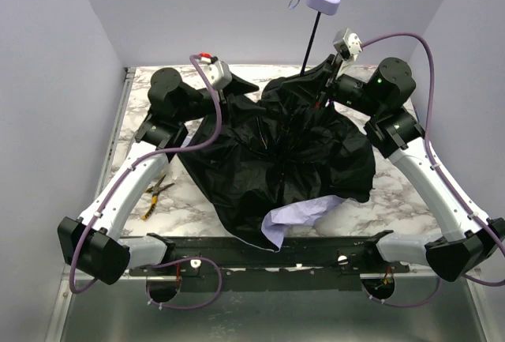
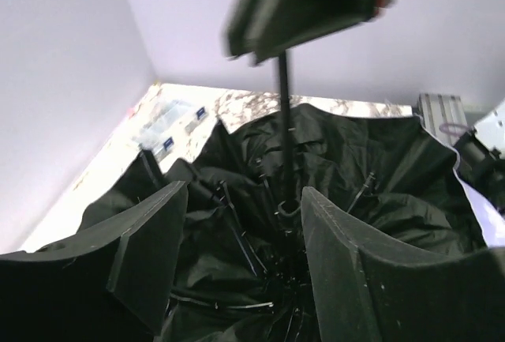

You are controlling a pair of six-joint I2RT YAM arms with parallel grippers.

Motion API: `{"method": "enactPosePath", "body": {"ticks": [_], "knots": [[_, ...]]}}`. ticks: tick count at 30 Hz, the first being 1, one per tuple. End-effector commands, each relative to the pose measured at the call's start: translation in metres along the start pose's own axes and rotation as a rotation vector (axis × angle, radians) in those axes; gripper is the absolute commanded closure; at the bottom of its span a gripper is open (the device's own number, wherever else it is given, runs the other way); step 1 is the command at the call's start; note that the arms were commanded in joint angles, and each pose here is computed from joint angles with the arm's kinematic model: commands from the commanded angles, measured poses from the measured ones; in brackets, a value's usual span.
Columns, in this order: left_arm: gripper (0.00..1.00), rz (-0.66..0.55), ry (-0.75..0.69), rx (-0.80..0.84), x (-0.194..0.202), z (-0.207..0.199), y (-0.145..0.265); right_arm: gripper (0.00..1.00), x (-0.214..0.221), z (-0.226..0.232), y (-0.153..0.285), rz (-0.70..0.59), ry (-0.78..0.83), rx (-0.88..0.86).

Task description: Open the umbrella

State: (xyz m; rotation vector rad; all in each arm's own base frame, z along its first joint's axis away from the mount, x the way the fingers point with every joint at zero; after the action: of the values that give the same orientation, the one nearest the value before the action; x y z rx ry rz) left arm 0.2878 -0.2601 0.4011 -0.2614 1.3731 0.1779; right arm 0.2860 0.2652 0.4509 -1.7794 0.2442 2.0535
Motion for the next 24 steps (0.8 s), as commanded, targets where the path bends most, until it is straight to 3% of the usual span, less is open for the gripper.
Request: {"method": "enactPosePath", "body": {"ticks": [1,6,13,24], "knots": [[0.41,0.030,-0.183,0.134,0.027,-0.032,-0.016,1.00,-0.020,0.009,-0.003,-0.065,0.022,-0.026],[0.54,0.057,-0.269,0.081,0.035,-0.039,-0.039,1.00,-0.022,0.008,-0.003,-0.065,0.015,-0.021],[0.66,0.115,-0.223,0.067,0.051,-0.040,-0.062,1.00,-0.024,0.010,-0.002,-0.072,0.018,-0.024],[0.79,0.313,-0.101,0.063,0.138,-0.033,-0.063,1.00,-0.053,0.005,-0.003,-0.126,0.073,0.026]]}}
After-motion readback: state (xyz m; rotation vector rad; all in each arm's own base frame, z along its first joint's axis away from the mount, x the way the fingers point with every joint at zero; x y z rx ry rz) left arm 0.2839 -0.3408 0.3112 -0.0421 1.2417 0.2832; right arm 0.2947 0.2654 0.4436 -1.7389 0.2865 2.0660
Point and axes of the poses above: each gripper's point midway between its finger pads, its own y axis back along the fingers, its own z axis along the line the jaws close on, x = y × z, the point moved 1 cm from there along y, back along the fingers, and after that the axes turned 8 degrees about -y, right-handed, at the moved point
